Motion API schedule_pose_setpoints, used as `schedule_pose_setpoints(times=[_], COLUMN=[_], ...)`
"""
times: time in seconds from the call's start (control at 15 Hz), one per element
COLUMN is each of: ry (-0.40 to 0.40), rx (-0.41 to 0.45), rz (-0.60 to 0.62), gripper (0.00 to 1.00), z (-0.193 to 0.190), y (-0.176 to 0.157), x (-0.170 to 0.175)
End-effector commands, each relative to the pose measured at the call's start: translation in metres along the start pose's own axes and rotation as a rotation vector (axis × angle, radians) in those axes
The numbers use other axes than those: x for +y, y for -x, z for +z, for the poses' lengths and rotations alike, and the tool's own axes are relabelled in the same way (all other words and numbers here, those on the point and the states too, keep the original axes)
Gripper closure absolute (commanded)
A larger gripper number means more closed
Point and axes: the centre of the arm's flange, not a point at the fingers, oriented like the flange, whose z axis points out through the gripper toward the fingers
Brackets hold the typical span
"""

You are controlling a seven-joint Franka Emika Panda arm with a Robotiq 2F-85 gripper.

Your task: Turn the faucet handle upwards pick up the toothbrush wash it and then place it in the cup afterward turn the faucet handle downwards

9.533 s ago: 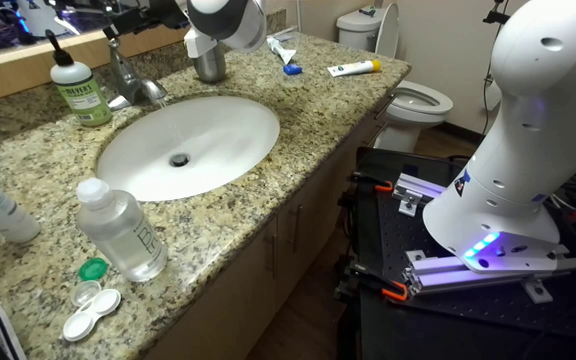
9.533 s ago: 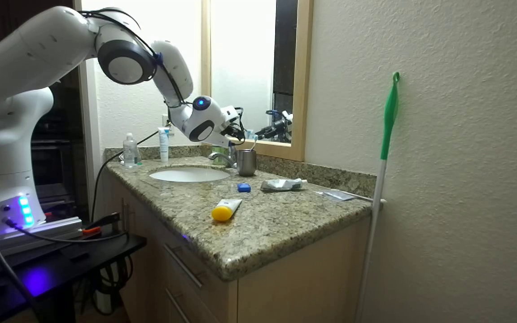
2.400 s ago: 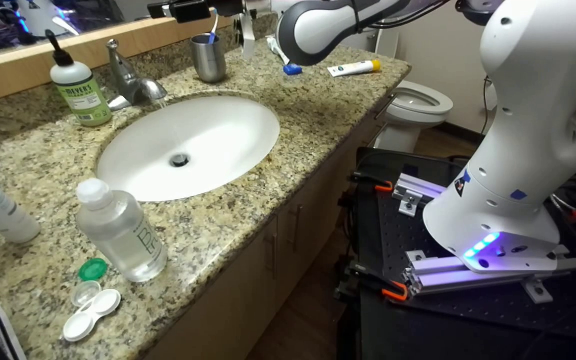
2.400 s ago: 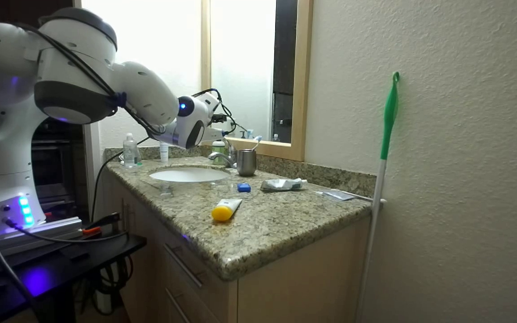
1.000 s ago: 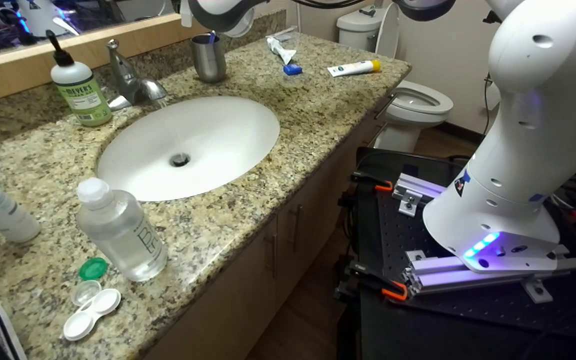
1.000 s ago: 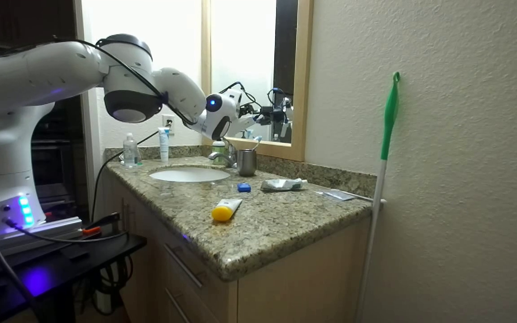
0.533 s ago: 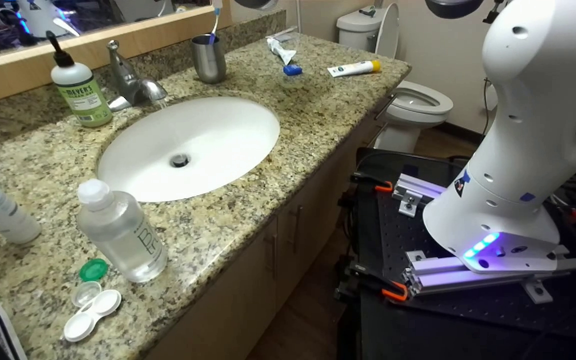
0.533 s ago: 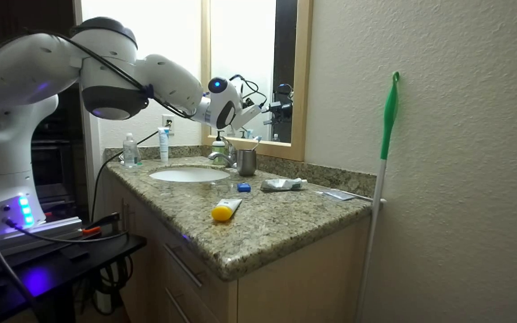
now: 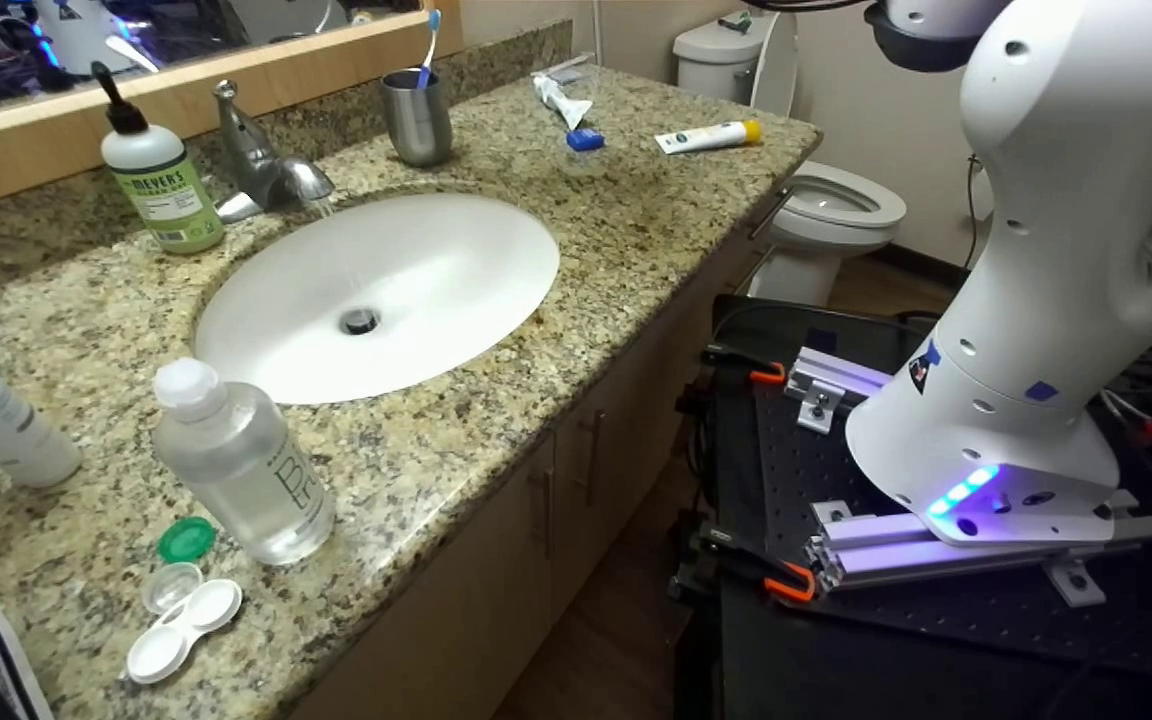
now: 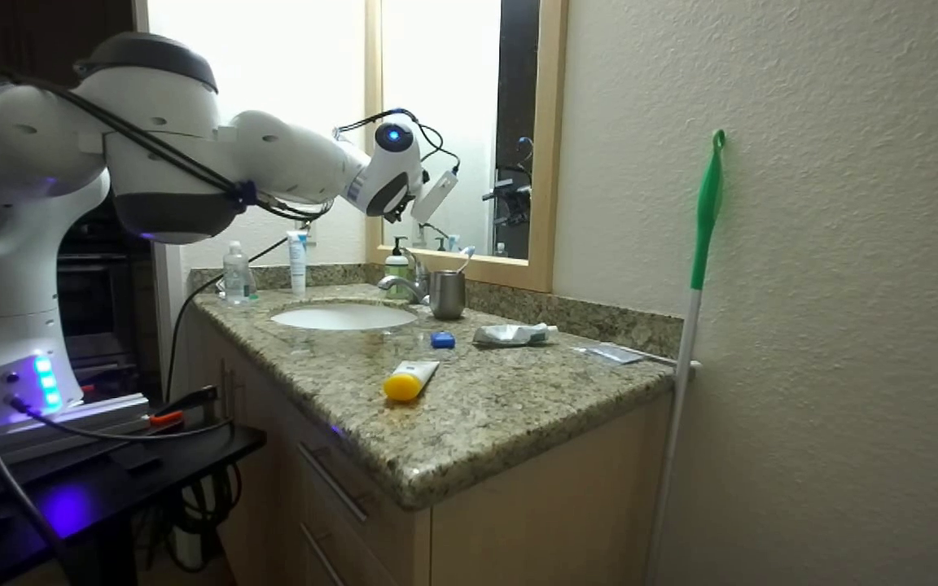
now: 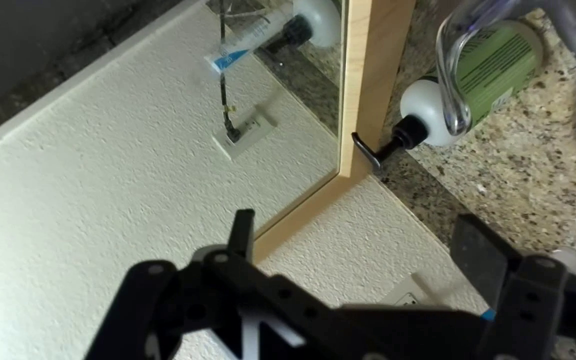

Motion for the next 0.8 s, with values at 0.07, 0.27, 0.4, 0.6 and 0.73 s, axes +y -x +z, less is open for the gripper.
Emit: schedule_pose_setpoints(times=[0.07, 0.27, 0.4, 0.6, 0.73], ry=[-0.001, 0.001, 0.016, -0.037, -0.076], rx=[0.020, 0.022, 0.045, 0.060, 0.073], rz=[-0.094, -0.094, -0.139, -0.349, -0.447], gripper=[0.00, 0.00, 0.00, 0.00, 0.00], z=[-0.007, -0.011, -0.001, 0.027, 0.045], y=[-0.001, 0.000, 0.004, 0.001, -0.003], x=[-0.005, -0.005, -0.005, -0.024, -0.039])
